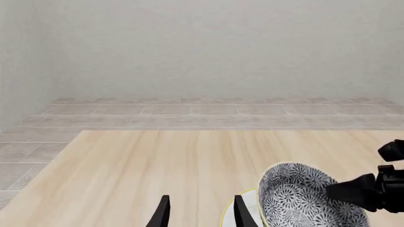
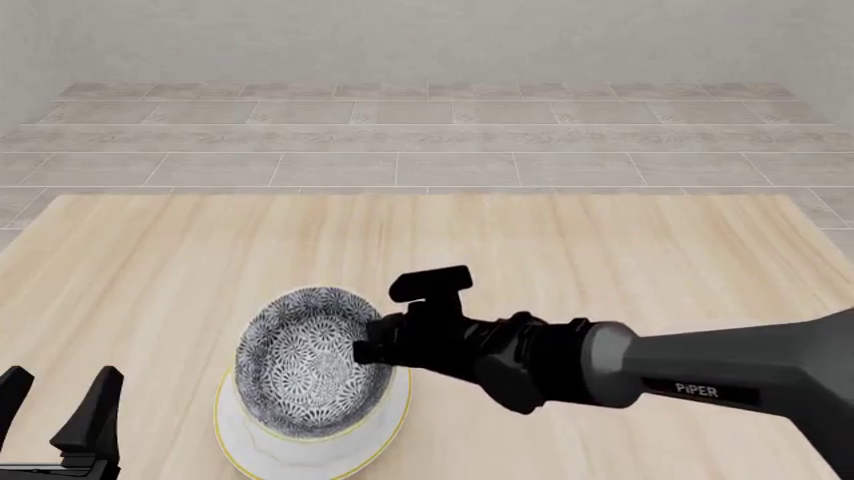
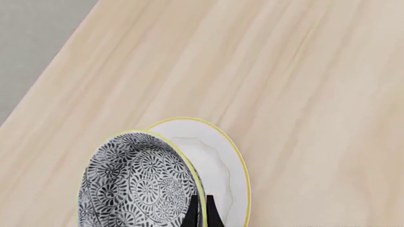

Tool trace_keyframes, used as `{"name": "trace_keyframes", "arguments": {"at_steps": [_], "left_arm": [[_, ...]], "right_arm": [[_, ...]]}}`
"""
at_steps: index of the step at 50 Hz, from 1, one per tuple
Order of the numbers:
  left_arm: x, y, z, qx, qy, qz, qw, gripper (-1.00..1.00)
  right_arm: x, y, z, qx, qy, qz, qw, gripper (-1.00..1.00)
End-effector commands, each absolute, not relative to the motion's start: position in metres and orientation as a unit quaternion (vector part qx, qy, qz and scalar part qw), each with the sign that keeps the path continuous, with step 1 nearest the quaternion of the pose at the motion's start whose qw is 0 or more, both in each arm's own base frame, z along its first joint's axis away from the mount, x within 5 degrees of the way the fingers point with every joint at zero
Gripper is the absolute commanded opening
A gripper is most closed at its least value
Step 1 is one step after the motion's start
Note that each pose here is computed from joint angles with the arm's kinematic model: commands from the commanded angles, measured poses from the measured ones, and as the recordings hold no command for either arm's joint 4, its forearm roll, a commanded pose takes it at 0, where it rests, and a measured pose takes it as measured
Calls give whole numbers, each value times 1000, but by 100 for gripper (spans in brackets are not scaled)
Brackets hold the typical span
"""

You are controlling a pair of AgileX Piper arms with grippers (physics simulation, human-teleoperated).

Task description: Put the bowl on the plate.

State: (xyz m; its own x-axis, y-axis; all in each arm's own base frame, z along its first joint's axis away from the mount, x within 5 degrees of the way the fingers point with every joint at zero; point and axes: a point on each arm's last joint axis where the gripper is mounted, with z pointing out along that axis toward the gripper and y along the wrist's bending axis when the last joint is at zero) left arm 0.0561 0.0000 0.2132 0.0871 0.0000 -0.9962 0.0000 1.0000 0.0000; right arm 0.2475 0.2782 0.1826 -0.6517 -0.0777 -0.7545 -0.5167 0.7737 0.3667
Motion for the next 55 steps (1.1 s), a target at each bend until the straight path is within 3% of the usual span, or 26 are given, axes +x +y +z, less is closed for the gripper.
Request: {"name": "trace_keyframes", "arguments": {"at_steps": [1, 55], "left_arm": [[56, 0, 213, 0, 676, 0, 737, 100], [56, 0, 213, 0, 676, 0, 737, 100]], "right_arm": [[246, 279, 181, -159, 864, 296, 376, -100], [250, 289, 163, -163, 870, 290, 363, -100]]}}
